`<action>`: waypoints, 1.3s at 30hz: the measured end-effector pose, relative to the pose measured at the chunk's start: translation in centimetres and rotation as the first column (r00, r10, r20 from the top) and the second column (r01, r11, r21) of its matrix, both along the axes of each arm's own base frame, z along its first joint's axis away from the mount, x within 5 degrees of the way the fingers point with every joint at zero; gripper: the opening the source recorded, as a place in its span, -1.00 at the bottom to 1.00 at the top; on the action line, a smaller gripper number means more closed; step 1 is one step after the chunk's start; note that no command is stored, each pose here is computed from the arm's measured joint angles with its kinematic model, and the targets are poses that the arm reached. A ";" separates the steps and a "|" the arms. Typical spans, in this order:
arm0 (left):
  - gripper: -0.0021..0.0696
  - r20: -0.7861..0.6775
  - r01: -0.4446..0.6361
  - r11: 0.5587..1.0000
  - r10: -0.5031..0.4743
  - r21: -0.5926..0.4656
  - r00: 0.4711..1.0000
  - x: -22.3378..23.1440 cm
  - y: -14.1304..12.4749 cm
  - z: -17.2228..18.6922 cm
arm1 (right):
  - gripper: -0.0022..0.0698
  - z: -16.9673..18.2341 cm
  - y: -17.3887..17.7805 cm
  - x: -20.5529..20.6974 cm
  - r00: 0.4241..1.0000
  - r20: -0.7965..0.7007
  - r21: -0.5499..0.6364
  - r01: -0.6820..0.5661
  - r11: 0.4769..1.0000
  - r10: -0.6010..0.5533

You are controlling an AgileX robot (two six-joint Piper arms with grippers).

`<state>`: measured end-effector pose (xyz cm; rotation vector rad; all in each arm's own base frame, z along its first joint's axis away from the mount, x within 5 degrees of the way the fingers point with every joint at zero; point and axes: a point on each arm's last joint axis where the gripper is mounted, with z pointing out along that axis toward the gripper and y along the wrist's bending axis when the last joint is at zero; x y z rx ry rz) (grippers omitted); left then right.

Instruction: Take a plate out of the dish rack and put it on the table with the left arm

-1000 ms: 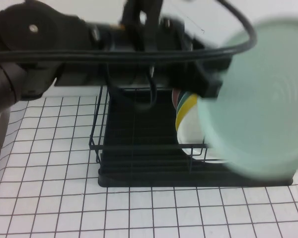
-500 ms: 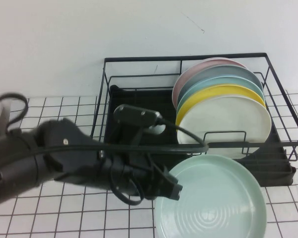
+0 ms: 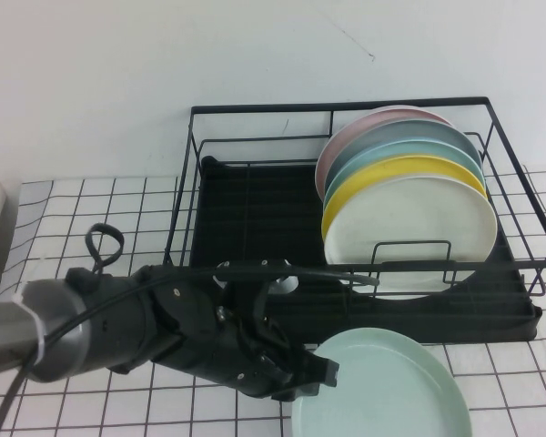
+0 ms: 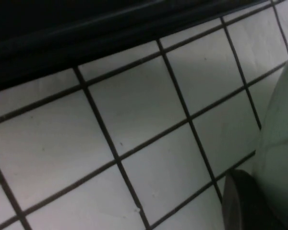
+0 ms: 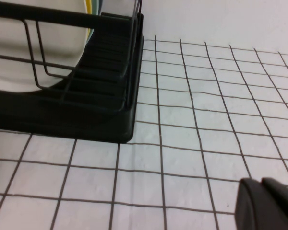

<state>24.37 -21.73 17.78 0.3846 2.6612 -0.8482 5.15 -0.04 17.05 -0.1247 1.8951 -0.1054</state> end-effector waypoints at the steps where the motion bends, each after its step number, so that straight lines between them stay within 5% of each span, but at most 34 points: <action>1: -0.81 -0.008 -0.014 1.000 0.014 -0.002 1.000 0.1 -0.1 -0.2 | -0.95 0.0 0.0 0.0 1.000 0.000 0.000 0.000 1.000 0.000; 11: -0.75 0.008 -0.060 0.998 0.060 -0.005 0.998 0.6 -0.1 -0.7 | -0.95 0.0 0.0 0.0 1.000 0.000 0.000 0.000 1.000 0.000; 19: 0.35 0.055 -0.020 1.000 0.020 0.005 0.998 0.7 0.0 -0.3 | -0.95 0.0 0.0 0.0 1.000 0.000 0.000 0.000 1.000 0.000; 23: 0.47 0.136 -0.023 1.000 0.023 0.004 0.990 0.8 0.3 0.9 | -0.95 0.0 0.0 0.0 1.000 0.000 0.000 0.000 1.000 0.000; 27: 0.26 0.201 -0.001 1.000 0.002 -0.007 0.980 0.5 0.6 2.8 | -0.95 0.0 0.0 0.0 1.000 0.000 0.000 0.000 1.000 0.000; 34: -0.73 0.307 0.087 0.996 -0.073 -0.032 0.949 -1.3 1.5 7.0 | -0.95 0.0 0.0 0.0 1.000 0.000 0.000 0.000 1.000 0.000; 39: -0.91 0.477 0.140 0.990 -0.118 -0.011 0.871 -3.0 3.1 11.2 | -0.95 0.0 0.0 0.0 1.000 0.000 0.000 0.000 1.000 0.000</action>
